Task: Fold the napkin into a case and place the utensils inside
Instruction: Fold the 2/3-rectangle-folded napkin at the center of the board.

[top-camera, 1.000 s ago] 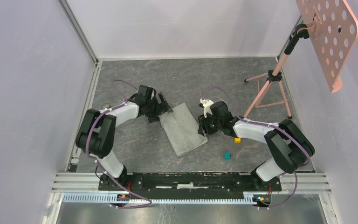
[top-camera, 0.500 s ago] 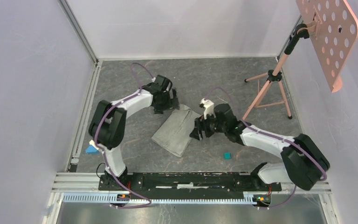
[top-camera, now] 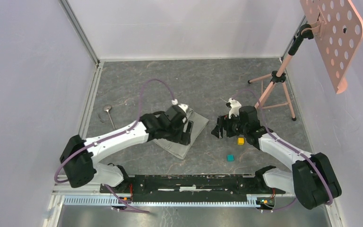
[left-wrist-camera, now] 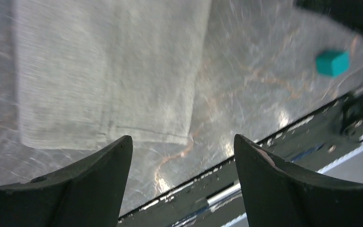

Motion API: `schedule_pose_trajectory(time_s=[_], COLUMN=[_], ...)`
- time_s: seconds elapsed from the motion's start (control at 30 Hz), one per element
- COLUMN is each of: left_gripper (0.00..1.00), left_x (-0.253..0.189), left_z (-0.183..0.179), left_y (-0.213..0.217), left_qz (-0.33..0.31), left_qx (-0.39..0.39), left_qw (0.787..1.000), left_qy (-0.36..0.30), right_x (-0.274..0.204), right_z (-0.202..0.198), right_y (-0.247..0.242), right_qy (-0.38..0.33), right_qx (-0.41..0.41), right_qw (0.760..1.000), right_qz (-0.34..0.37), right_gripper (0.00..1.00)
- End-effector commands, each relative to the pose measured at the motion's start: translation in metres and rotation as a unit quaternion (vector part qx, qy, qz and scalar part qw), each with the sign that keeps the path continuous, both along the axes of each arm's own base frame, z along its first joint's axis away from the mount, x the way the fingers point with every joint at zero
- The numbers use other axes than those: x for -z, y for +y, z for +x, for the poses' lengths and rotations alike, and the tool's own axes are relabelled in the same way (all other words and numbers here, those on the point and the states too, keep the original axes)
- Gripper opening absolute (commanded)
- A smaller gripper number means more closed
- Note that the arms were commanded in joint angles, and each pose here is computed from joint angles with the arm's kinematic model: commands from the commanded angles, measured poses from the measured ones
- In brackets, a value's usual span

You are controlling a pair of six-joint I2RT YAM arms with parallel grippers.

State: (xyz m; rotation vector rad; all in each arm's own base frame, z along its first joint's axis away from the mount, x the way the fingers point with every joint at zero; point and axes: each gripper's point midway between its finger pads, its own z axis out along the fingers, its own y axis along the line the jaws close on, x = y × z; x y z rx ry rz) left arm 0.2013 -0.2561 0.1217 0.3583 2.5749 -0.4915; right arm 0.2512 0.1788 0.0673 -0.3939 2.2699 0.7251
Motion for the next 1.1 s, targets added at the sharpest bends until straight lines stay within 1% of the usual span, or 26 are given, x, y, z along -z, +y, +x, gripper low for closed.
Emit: schedule_pose_trajectory(time_s=[0.0, 0.1, 0.2, 0.3, 0.37, 0.53, 0.63, 0.9, 1.07], left_gripper=[0.81, 0.76, 0.75, 0.72, 0.69, 0.68, 0.68, 0.59, 0.56], left_x=[0.026, 0.044, 0.059, 0.073, 0.077, 0.075, 0.079, 0.093, 0.107], left_z=[-0.032, -0.042, -0.048, -0.045, -0.042, -0.035, -0.033, -0.027, -0.029], left_y=[-0.006, -0.025, -0.039, -0.038, -0.037, -0.035, -0.037, -0.04, -0.037], left_qz=[0.083, 0.113, 0.148, 0.194, 0.21, 0.214, 0.218, 0.227, 0.227], left_qx=[0.049, 0.069, 0.082, 0.071, 0.059, 0.039, 0.04, 0.041, 0.043], left_qw=[0.995, 0.99, 0.984, 0.977, 0.975, 0.976, 0.975, 0.973, 0.972], left_qy=[0.029, 0.04, 0.045, 0.043, 0.039, 0.024, 0.024, 0.025, 0.044], right_x=[-0.007, -0.005, -0.006, -0.006, -0.005, 0.0, 0.001, 0.003, 0.007], right_z=[0.003, 0.004, 0.002, -0.001, -0.003, -0.006, -0.006, -0.007, -0.01], right_y=[-0.003, -0.009, -0.013, -0.014, -0.015, -0.016, -0.014, -0.013, -0.013], right_qy=[-0.007, -0.003, -0.002, -0.002, -0.003, 0.002, 0.005, 0.011, 0.017], right_qx=[0.002, 0.01, 0.012, 0.014, 0.016, 0.015, 0.012, 0.009, 0.006], right_qw=[1.0, 1.0, 1.0, 0.999, 0.999, 0.999, 0.999, 0.999, 0.999], right_qz=[0.027, 0.028, 0.028, 0.03, 0.033, 0.03, 0.033, 0.033, 0.033], right_gripper=[0.88, 0.88, 0.88, 0.88, 0.88, 0.88, 0.88, 0.88, 0.88])
